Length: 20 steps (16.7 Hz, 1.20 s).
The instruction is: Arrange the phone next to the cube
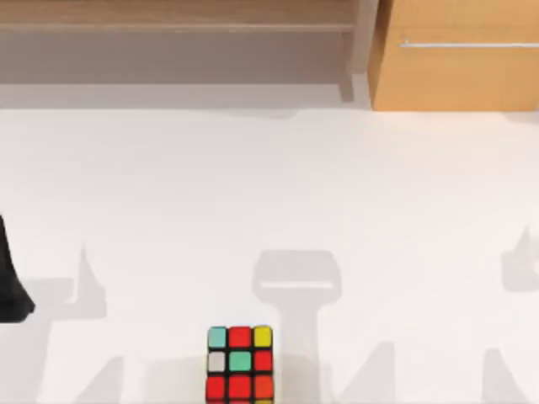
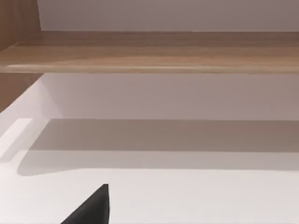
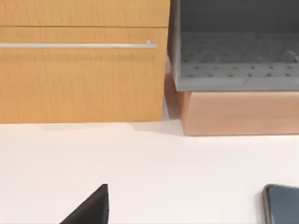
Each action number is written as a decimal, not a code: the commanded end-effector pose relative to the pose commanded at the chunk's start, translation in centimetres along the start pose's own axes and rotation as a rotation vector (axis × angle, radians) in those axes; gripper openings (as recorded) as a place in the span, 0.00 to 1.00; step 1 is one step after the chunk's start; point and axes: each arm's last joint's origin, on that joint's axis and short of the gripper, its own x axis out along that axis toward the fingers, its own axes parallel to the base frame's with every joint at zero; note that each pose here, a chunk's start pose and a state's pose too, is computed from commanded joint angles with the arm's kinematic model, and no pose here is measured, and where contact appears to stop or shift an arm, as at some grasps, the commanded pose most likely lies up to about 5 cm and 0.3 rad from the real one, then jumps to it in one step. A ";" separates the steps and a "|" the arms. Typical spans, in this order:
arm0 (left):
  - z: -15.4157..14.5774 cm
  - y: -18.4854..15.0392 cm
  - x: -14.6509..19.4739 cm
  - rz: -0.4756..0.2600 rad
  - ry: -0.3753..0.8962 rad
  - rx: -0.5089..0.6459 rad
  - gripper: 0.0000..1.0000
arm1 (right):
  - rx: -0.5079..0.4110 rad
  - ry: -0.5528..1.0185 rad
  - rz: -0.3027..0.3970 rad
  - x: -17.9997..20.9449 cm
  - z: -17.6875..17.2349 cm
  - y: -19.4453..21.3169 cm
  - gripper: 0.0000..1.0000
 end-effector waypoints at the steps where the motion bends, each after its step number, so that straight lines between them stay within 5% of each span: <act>1: 0.0 0.0 0.0 0.000 0.000 0.000 1.00 | -0.003 0.071 -0.014 0.7 1.2 -0.3 1.00; 6: 0.0 0.0 0.0 0.000 0.000 0.000 1.00 | 0.011 0.529 -0.068 8.1 4.9 -2.7 1.00; 11: 0.0 0.0 0.0 0.000 0.000 0.000 1.00 | 0.069 0.951 -0.081 17.6 3.9 -6.8 1.00; 20: 0.0 0.0 0.0 0.000 0.000 0.000 1.00 | 0.156 1.282 -0.067 26.6 -1.0 -12.5 1.00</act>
